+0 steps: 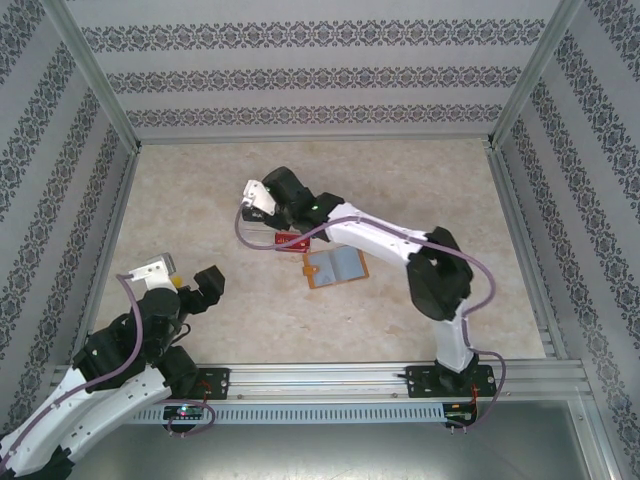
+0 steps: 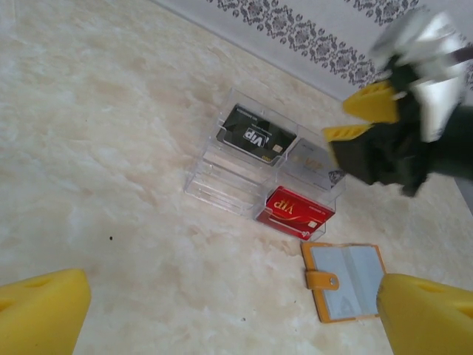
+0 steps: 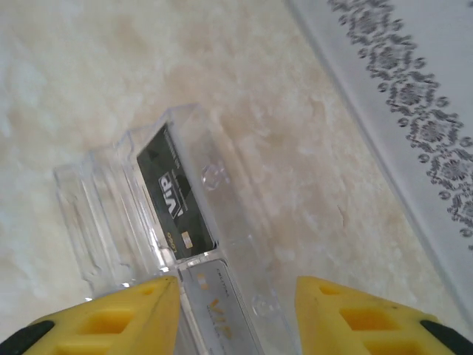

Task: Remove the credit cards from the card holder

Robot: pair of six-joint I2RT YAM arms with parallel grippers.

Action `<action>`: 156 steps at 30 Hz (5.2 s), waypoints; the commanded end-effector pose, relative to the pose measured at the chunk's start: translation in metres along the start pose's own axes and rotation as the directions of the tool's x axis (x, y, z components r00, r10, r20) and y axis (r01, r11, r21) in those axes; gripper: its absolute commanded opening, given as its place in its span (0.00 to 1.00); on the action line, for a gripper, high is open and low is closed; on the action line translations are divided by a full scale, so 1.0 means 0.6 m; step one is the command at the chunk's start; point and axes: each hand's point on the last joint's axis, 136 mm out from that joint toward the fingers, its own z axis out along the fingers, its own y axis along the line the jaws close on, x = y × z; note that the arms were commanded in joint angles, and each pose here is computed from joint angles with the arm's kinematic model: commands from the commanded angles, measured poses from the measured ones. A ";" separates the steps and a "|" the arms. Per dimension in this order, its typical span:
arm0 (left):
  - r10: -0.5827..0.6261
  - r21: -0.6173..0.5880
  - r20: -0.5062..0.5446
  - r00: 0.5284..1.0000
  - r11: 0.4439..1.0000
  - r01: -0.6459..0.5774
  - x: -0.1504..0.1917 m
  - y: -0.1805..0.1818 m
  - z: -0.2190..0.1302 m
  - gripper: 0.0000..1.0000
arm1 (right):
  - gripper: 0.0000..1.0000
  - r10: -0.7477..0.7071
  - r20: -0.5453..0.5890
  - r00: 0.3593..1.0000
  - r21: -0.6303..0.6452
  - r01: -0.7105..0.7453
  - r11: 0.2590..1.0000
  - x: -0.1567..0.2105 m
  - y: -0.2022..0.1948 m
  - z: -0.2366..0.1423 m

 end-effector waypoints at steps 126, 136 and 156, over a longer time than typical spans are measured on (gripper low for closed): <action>0.110 -0.060 -0.549 0.829 0.984 -0.170 0.370 -0.205 0.326 0.46 | 0.00 0.888 -0.290 0.356 0.244 -0.870 0.428 0.496 0.064 -0.084; 0.164 0.096 -0.529 0.832 0.986 -0.134 0.358 -0.262 0.327 0.49 | 0.00 0.888 -0.293 0.356 0.231 -0.874 0.427 0.492 0.066 -0.083; 0.252 0.226 -0.491 0.834 0.961 -0.158 0.331 -0.319 0.321 0.67 | 0.00 0.887 -0.299 0.352 0.223 -0.878 0.424 0.491 0.069 -0.081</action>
